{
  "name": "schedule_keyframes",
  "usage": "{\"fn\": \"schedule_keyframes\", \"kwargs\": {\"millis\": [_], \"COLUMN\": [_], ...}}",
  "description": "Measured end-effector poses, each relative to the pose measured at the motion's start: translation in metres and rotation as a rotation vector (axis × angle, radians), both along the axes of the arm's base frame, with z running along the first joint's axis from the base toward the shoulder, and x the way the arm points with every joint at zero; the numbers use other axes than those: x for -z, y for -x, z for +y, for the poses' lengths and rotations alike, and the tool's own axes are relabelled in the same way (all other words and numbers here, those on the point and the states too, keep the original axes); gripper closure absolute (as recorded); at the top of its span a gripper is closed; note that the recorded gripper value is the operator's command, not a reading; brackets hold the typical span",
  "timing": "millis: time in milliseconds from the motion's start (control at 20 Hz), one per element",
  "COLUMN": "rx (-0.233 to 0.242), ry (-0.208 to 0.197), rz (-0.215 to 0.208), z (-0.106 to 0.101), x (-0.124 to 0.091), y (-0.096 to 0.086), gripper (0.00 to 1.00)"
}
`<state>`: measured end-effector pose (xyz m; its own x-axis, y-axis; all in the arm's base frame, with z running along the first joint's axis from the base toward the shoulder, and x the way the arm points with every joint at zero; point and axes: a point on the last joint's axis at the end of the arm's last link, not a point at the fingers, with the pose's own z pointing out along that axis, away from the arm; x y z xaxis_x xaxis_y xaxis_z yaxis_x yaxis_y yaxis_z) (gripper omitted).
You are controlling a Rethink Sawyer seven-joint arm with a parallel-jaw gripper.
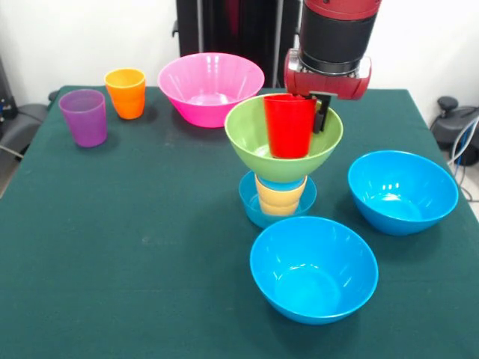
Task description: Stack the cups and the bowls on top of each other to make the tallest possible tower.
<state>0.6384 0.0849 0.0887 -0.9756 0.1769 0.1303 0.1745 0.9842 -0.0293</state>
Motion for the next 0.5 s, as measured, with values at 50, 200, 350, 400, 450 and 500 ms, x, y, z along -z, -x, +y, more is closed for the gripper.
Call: {"fn": "schedule_keyframes", "kwargs": {"millis": [50, 200, 350, 400, 450, 500], "rx": [0.001, 0.004, 0.007, 0.007, 0.007, 0.007], "ry": [0.001, 0.005, 0.008, 0.008, 0.008, 0.008], "rz": [0.0, 0.002, 0.002, 0.002, 0.002, 0.002], "z": [-0.0008, -0.0035, -0.0055, -0.0057, -0.0057, -0.0058], "x": [0.0001, 0.0004, 0.0005, 0.0005, 0.0005, 0.0005], "y": [0.0002, 0.0007, 0.0009, 0.001, 0.001, 0.001], "gripper": [1.0, 1.0, 1.0, 1.0, 1.0, 1.0]}}
